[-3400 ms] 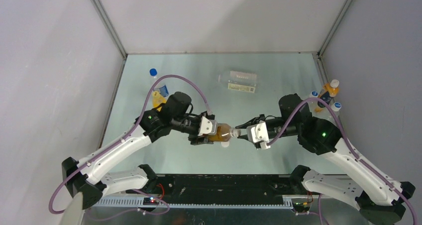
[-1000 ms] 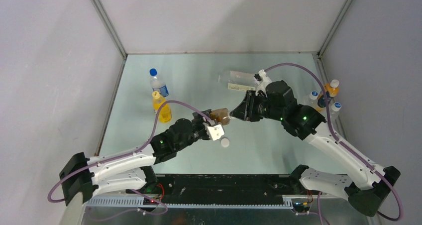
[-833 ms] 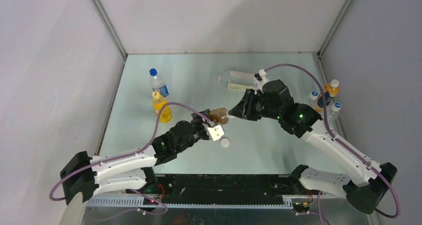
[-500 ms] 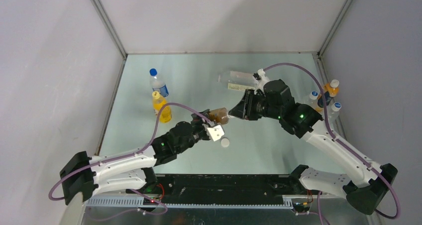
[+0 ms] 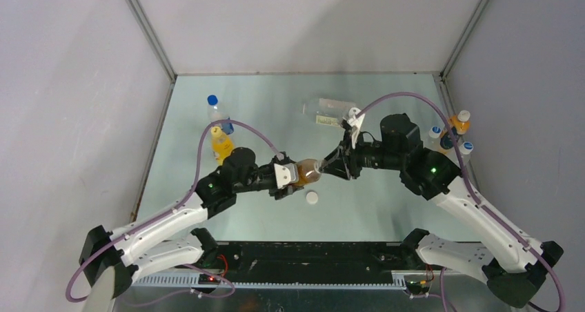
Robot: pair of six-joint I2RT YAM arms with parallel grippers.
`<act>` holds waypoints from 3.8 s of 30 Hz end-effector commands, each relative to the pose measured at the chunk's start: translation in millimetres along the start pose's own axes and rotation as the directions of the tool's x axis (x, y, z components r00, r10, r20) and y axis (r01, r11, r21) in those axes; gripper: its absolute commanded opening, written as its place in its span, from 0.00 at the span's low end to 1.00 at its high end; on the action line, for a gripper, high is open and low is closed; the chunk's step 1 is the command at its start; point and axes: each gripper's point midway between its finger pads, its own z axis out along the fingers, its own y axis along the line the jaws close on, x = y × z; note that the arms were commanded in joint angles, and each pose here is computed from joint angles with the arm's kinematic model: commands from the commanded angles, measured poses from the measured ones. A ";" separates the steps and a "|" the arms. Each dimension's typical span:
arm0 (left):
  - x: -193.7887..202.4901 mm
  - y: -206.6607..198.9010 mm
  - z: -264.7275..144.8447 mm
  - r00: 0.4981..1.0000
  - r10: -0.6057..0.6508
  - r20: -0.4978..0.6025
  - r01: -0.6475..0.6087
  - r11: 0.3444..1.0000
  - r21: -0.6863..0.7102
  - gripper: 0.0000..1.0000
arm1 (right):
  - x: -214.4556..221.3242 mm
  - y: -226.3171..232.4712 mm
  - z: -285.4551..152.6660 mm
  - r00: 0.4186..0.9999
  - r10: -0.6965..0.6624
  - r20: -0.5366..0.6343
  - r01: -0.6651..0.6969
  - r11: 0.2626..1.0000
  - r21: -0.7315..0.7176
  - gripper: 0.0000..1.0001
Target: Screw on the bottle caps
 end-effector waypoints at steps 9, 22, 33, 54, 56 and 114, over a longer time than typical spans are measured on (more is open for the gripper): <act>-98.6 -22.6 -10.5 0.944 0.053 0.327 -0.126 0.970 0.207 0.00 | 11.8 56.6 -22.3 0.942 -0.332 0.048 0.323 0.861 -0.393 0.00; -112.1 10.5 -8.4 0.952 0.030 0.305 -0.051 0.997 0.061 0.00 | 31.1 42.2 -6.7 0.935 -0.346 -0.077 0.304 0.894 -0.330 0.00; -126.8 18.8 -8.6 0.934 -0.027 0.357 0.018 0.999 0.028 0.00 | 44.0 33.0 3.7 0.933 -0.331 -0.143 0.272 0.906 -0.323 0.00; -142.0 47.5 -10.1 0.908 0.204 0.365 -0.080 0.942 -0.326 0.00 | 40.3 -28.8 32.1 0.909 0.387 -0.151 -0.342 0.904 0.257 0.00; -139.3 50.8 -8.0 0.912 0.230 0.341 -0.090 0.920 -0.380 0.00 | 43.0 -34.4 34.1 0.850 0.516 -0.104 -0.460 0.824 0.330 0.00; -67.8 -37.5 15.2 0.997 -0.066 0.049 0.052 0.968 0.247 0.00 | 1.0 46.8 -84.7 0.692 -0.710 0.128 0.721 0.688 -0.080 0.83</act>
